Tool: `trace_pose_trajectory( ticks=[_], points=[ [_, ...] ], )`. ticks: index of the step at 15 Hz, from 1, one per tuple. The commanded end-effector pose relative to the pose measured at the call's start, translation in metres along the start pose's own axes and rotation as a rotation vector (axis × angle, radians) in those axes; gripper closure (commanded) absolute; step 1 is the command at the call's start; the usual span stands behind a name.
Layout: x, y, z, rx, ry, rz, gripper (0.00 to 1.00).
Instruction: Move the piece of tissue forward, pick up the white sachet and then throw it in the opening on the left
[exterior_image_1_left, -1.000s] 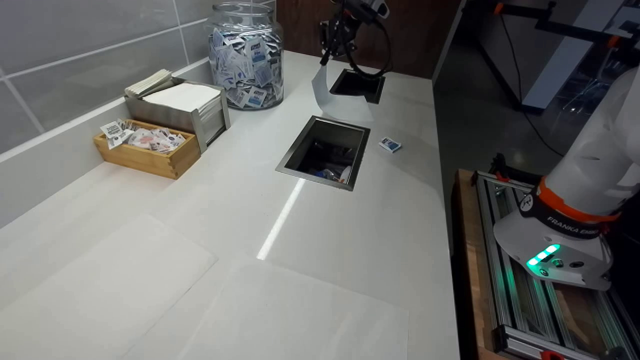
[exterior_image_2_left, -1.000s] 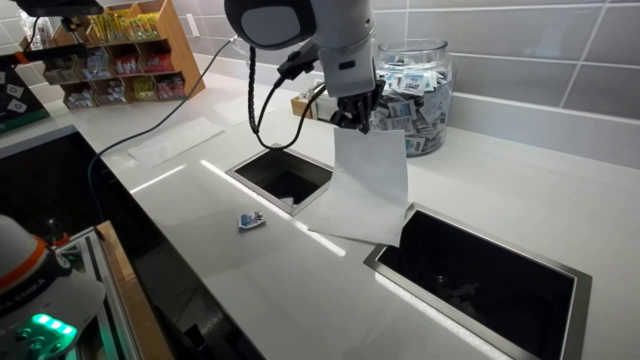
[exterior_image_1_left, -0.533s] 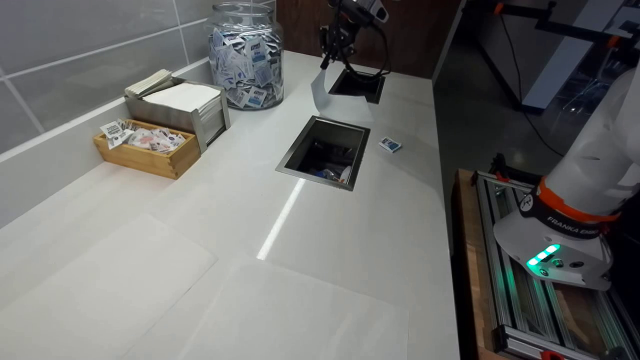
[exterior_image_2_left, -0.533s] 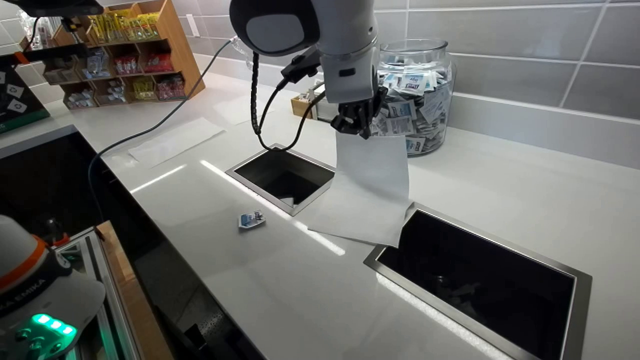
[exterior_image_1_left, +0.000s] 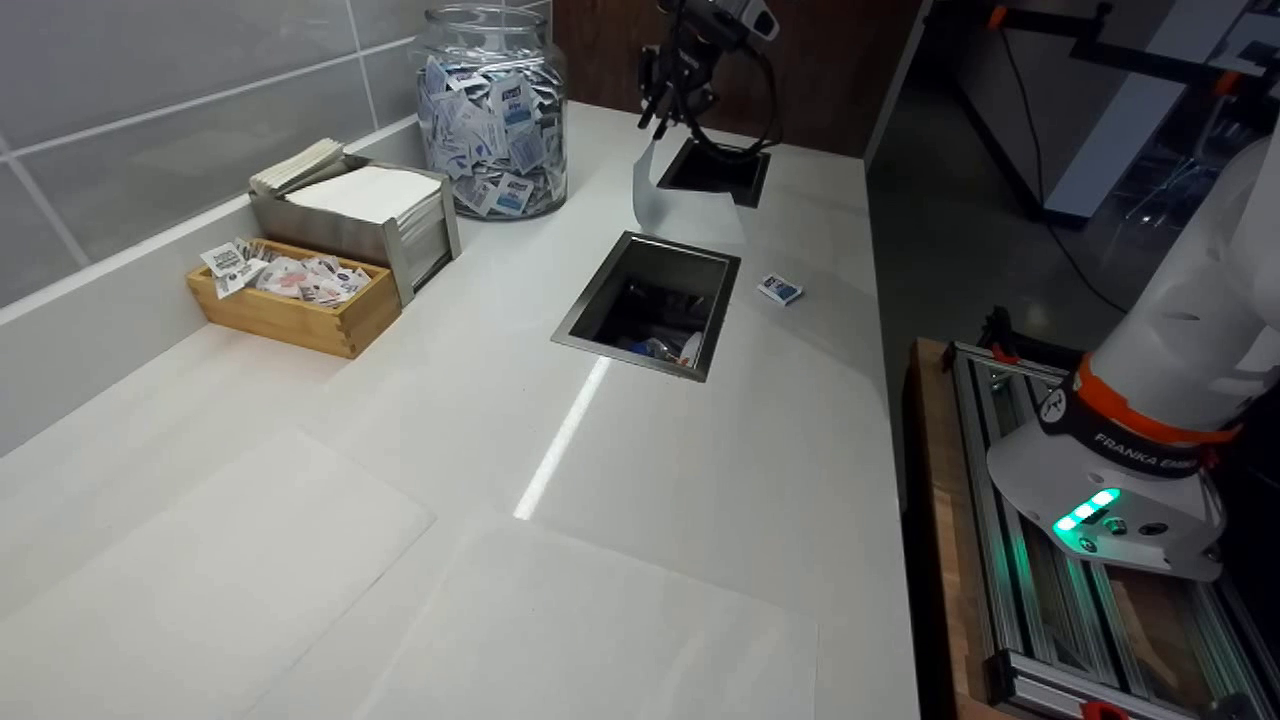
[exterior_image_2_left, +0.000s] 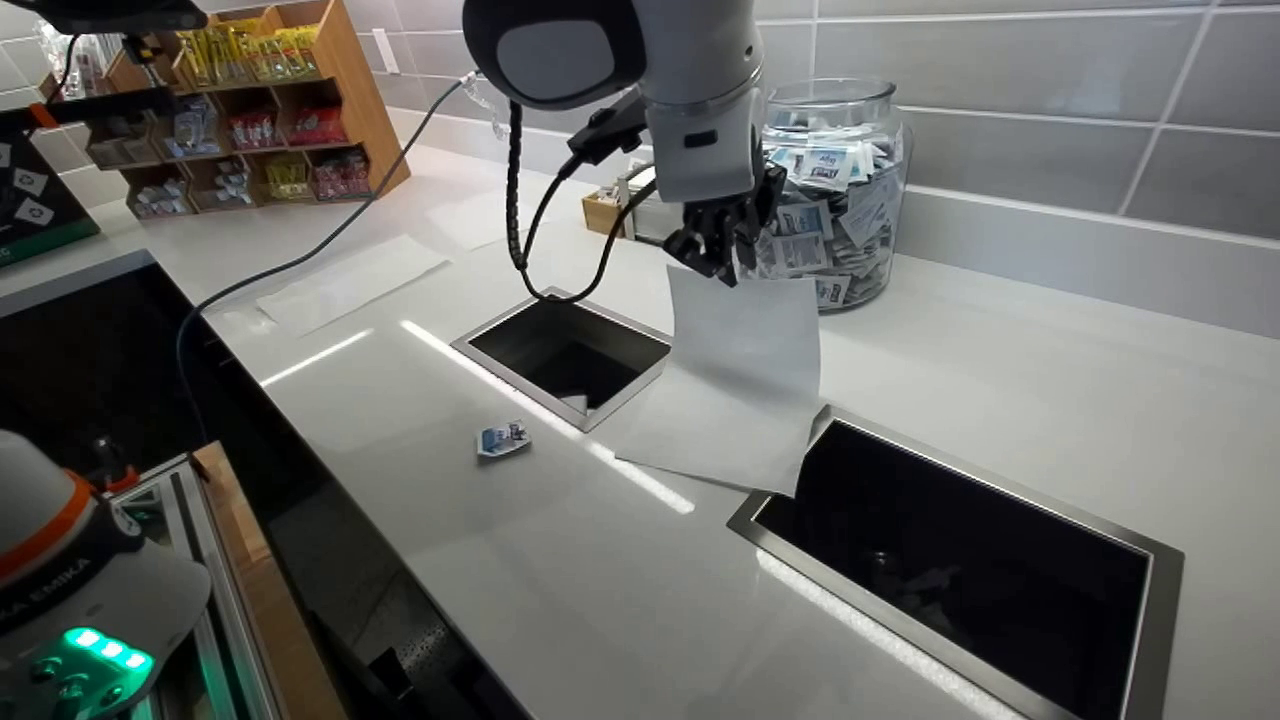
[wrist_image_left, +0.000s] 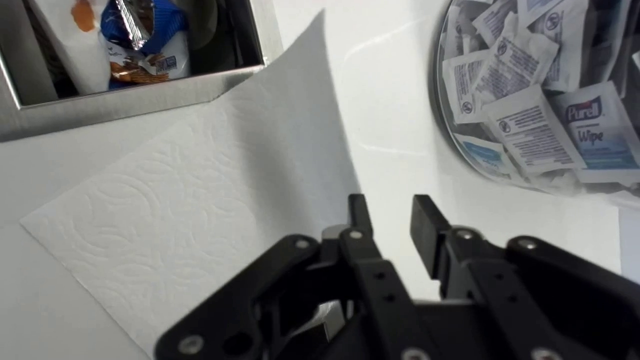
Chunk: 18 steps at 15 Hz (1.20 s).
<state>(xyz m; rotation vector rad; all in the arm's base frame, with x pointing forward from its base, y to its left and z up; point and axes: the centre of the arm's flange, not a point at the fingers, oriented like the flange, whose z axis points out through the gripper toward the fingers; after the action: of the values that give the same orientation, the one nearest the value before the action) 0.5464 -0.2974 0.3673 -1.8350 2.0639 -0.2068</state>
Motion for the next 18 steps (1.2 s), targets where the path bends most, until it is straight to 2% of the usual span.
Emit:
trace_pose_trajectory(
  ticks=[1, 6, 9, 14, 18],
  points=[
    [0.000, -0.001, -0.003, -0.002, 0.022, 0.000, 0.38],
    [0.000, -0.004, -0.011, 0.042, 0.045, -0.048, 0.02],
    [0.001, -0.004, -0.014, 0.055, 0.064, -0.077, 0.00],
    [-0.007, 0.017, -0.025, -0.007, 0.068, -0.295, 0.01],
    [-0.026, 0.052, -0.038, -0.073, 0.071, -0.499, 0.00]
  ],
)
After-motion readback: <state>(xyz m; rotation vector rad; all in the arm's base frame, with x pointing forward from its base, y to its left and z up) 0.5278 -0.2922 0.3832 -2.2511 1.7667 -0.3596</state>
